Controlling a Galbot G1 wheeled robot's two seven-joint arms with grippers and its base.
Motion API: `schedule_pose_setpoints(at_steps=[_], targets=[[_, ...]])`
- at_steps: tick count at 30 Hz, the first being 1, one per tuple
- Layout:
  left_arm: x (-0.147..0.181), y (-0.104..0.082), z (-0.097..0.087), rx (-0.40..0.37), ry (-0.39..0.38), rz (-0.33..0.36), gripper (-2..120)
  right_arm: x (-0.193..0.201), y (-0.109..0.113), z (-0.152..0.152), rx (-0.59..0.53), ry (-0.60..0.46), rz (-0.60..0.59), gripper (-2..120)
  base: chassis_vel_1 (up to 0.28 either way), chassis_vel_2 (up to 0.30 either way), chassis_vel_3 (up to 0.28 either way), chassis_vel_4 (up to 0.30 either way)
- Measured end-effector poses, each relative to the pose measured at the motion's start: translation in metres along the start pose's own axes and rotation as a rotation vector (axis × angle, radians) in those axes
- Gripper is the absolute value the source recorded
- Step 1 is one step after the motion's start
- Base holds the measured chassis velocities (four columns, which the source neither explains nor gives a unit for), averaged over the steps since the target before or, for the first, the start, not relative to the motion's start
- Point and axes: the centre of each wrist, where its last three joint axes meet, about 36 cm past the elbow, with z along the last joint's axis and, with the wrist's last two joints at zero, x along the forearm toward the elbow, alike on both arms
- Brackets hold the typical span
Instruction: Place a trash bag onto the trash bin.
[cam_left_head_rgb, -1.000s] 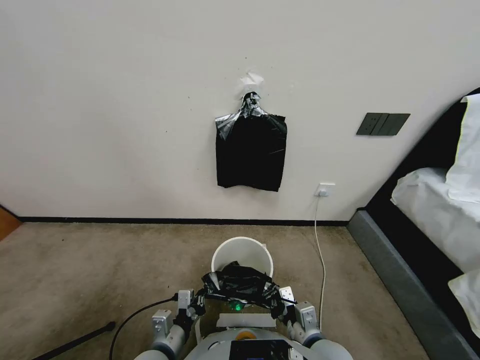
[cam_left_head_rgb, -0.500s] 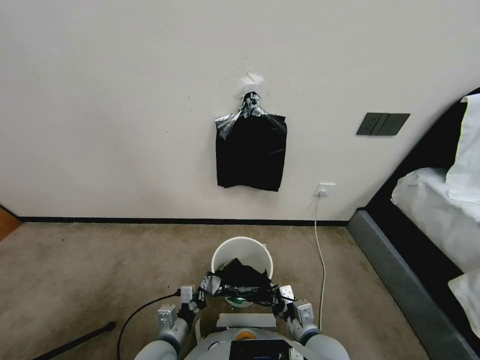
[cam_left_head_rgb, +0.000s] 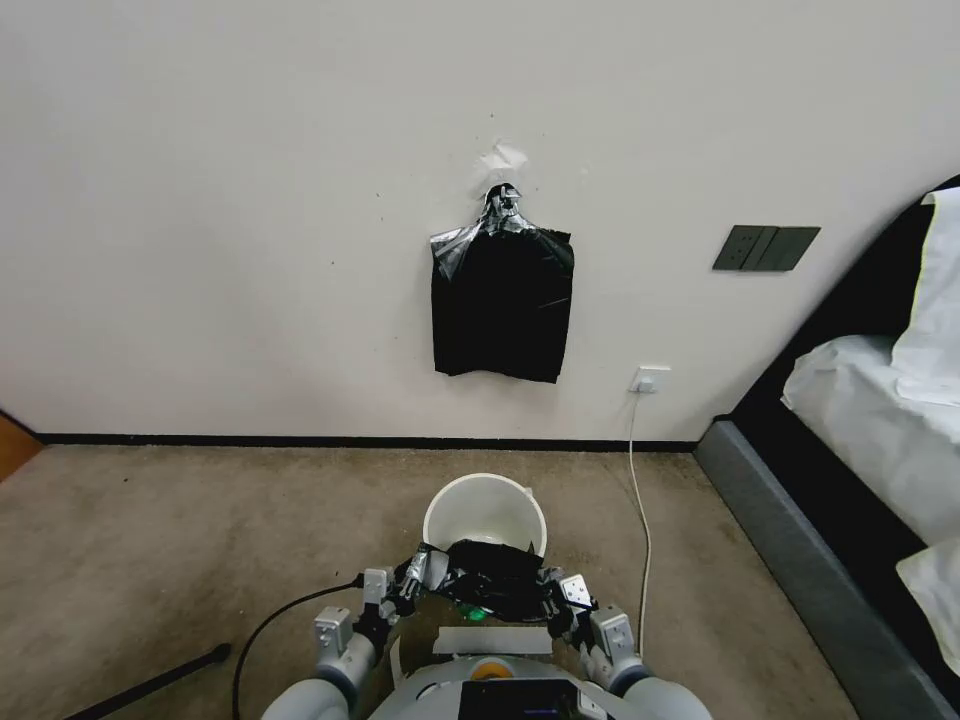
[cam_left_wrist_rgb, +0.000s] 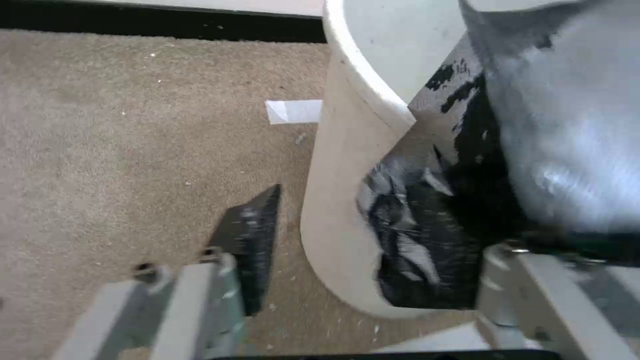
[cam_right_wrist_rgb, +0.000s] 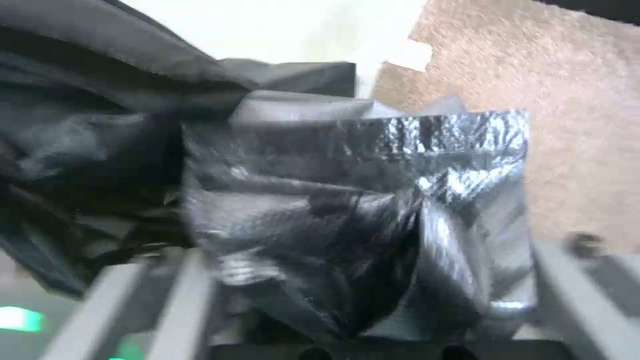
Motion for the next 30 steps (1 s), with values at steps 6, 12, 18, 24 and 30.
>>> schedule_pose_setpoints(at_steps=[6, 12, 18, 24, 30], targets=[[0.003, 0.034, -0.001, -0.139, -0.038, 0.071, 80, -0.005, -0.006, 0.0, 0.012, -0.034, -0.043, 82, 0.0, 0.0, 0.0, 0.0], [0.002, 0.055, 0.0, -0.211, -0.101, 0.197, 97, -0.006, -0.007, -0.002, 0.038, -0.053, -0.047, 97, 0.0, 0.0, 0.0, 0.0], [0.006, 0.097, -0.012, -0.298, -0.117, 0.418, 100, 0.011, -0.005, -0.011, 0.051, -0.064, -0.09, 100, 0.0, 0.0, 0.0, 0.0], [0.01, 0.123, -0.017, -0.298, -0.151, 0.445, 100, 0.017, -0.002, -0.015, 0.08, -0.114, -0.094, 100, 0.0, 0.0, 0.0, 0.0], [0.015, 0.163, -0.024, -0.284, -0.226, 0.535, 100, 0.026, -0.004, -0.016, 0.096, -0.184, -0.142, 100, 0.0, 0.0, 0.0, 0.0]])
